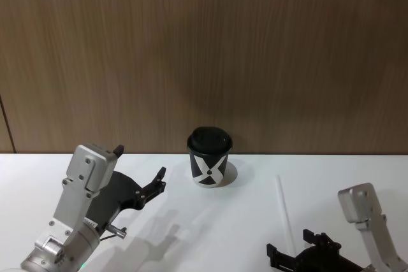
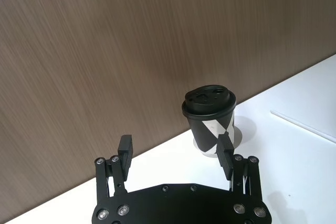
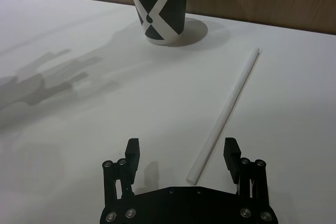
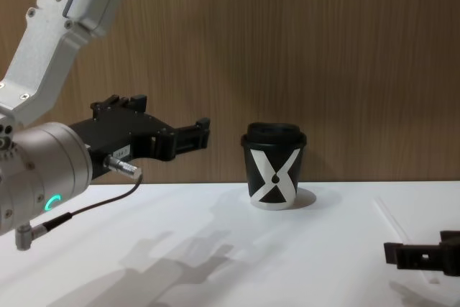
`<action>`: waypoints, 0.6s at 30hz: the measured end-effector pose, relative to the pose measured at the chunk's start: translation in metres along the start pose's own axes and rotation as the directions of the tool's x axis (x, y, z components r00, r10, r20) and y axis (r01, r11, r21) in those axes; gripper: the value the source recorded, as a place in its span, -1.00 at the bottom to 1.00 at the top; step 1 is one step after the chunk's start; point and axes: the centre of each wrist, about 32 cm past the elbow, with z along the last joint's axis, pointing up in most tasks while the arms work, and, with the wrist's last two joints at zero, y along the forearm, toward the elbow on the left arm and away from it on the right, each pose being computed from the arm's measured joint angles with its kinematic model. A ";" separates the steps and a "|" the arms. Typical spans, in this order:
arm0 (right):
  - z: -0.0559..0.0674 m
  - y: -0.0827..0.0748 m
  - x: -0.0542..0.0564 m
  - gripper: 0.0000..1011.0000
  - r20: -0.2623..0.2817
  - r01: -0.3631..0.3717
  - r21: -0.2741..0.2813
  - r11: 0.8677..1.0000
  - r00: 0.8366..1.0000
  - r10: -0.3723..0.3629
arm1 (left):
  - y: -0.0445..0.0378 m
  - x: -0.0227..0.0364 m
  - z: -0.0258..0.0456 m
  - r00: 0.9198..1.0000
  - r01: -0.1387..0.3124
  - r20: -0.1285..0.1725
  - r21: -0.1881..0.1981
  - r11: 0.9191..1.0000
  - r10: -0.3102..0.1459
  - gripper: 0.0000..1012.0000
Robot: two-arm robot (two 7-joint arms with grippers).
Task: Pick up the straw with one hand, pass it to the other hand, and insert it into the cup.
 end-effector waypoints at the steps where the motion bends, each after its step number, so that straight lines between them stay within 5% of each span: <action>1: 0.000 0.001 0.000 0.98 0.000 0.000 -0.002 1.000 1.000 0.000 | 0.0000 0.0000 0.0000 1.000 0.000 0.000 0.000 1.000 0.000 0.98; 18: 0.001 0.017 0.005 0.98 -0.049 -0.006 -0.020 1.000 0.999 0.005 | 0.0000 0.0000 0.0000 1.000 0.000 0.000 0.000 1.000 0.000 0.98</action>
